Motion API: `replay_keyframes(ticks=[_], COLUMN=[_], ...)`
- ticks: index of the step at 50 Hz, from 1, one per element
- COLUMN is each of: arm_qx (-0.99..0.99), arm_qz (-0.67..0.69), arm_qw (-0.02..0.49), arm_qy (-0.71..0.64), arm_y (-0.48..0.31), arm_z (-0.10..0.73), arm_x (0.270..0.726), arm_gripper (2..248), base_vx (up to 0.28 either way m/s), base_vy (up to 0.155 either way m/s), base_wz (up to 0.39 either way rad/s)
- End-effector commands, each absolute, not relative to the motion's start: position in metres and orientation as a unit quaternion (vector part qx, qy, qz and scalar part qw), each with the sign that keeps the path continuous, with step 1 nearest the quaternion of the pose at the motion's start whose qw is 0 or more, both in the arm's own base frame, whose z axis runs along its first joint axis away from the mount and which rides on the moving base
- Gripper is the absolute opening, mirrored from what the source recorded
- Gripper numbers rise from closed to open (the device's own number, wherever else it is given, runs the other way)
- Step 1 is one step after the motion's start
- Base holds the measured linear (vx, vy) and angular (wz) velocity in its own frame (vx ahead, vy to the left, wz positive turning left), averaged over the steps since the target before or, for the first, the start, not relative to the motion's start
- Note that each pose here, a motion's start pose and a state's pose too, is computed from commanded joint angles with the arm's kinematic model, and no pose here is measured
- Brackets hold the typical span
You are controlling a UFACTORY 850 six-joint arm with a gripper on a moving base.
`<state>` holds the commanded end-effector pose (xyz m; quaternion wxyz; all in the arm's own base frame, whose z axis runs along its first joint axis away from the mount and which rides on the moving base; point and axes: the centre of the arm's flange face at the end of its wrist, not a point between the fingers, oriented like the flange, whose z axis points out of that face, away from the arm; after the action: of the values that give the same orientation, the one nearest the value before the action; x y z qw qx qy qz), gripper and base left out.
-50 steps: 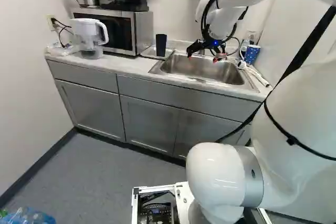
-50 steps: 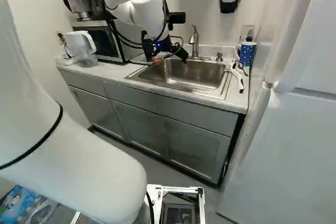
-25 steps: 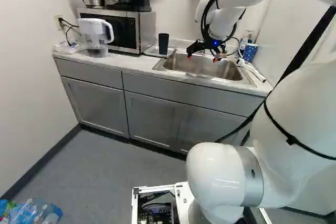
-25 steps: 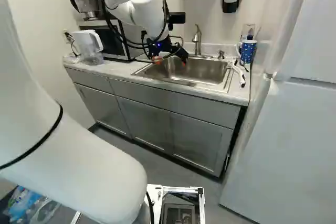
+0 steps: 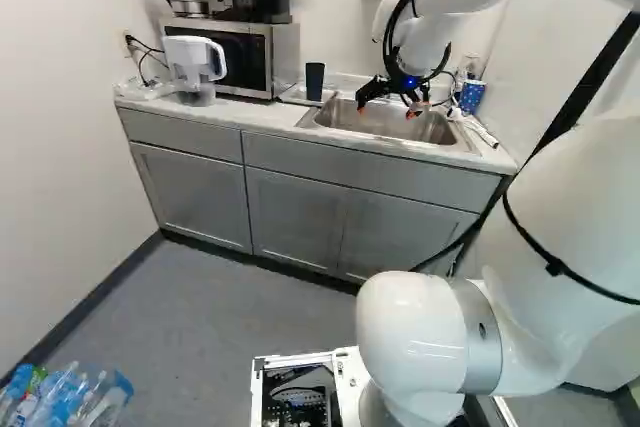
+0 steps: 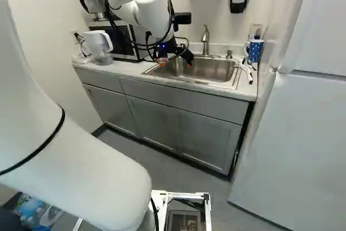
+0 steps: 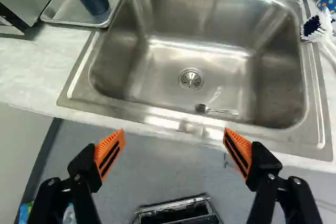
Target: Rinse the cup and place it in the tray
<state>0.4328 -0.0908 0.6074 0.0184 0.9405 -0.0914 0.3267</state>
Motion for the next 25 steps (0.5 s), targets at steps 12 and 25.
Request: replay_keyframes(ticks=[12, 25], arm_qx=[0.941, 0.941], arm_qz=[0.327, 0.327], arm_qw=[0.018, 0.018], arm_qy=[-0.091, -0.091], arm_y=[-0.0908, -0.0908], arm_z=[0.6074, 0.6074], arm_x=[0.4328, 0.4328], arm_gripper=[247, 247], base_vx=[-0.125, -0.122], base_vy=[0.030, 0.010], base_wz=[-0.118, -0.232])
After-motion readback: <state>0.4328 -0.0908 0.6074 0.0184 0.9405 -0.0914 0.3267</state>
